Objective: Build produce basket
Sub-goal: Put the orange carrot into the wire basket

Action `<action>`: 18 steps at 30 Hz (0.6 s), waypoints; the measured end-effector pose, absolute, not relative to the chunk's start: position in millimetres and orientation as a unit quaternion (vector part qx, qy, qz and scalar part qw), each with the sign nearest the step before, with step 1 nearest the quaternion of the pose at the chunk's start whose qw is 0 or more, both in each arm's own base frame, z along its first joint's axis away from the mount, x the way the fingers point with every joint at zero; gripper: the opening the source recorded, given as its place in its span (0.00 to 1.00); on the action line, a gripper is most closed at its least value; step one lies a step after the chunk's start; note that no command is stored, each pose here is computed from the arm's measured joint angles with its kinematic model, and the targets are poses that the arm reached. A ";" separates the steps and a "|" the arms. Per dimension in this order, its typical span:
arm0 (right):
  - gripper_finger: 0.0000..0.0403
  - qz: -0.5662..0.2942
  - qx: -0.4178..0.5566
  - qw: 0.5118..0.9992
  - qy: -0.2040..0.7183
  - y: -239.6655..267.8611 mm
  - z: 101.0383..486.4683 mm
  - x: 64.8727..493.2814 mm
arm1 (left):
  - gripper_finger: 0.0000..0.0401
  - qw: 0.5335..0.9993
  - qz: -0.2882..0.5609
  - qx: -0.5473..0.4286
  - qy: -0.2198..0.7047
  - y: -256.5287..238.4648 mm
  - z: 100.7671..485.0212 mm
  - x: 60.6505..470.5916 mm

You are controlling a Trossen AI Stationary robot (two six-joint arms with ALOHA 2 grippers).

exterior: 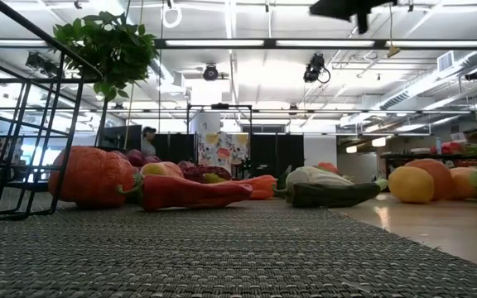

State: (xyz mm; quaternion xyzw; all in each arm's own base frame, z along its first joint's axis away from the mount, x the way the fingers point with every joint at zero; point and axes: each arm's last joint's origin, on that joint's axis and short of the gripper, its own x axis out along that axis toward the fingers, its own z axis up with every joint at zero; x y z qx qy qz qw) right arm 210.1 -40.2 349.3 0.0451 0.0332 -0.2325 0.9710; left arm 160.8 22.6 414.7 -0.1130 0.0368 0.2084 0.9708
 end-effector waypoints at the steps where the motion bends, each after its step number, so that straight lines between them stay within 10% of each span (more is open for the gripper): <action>1: 0.04 -0.234 0.063 0.969 0.047 -41.5 350.4 218.8 | 0.23 0.968 0.207 -0.116 0.075 22.5 406.5 164.0; 11: 0.04 -0.205 0.160 0.965 0.016 -49.1 359.3 283.1 | 0.66 0.884 0.279 -0.219 0.304 25.6 353.5 169.6; 18: 0.04 -0.170 0.171 0.970 -0.041 -49.4 365.2 294.4 | 0.78 0.846 0.318 -0.265 0.336 34.2 335.9 191.5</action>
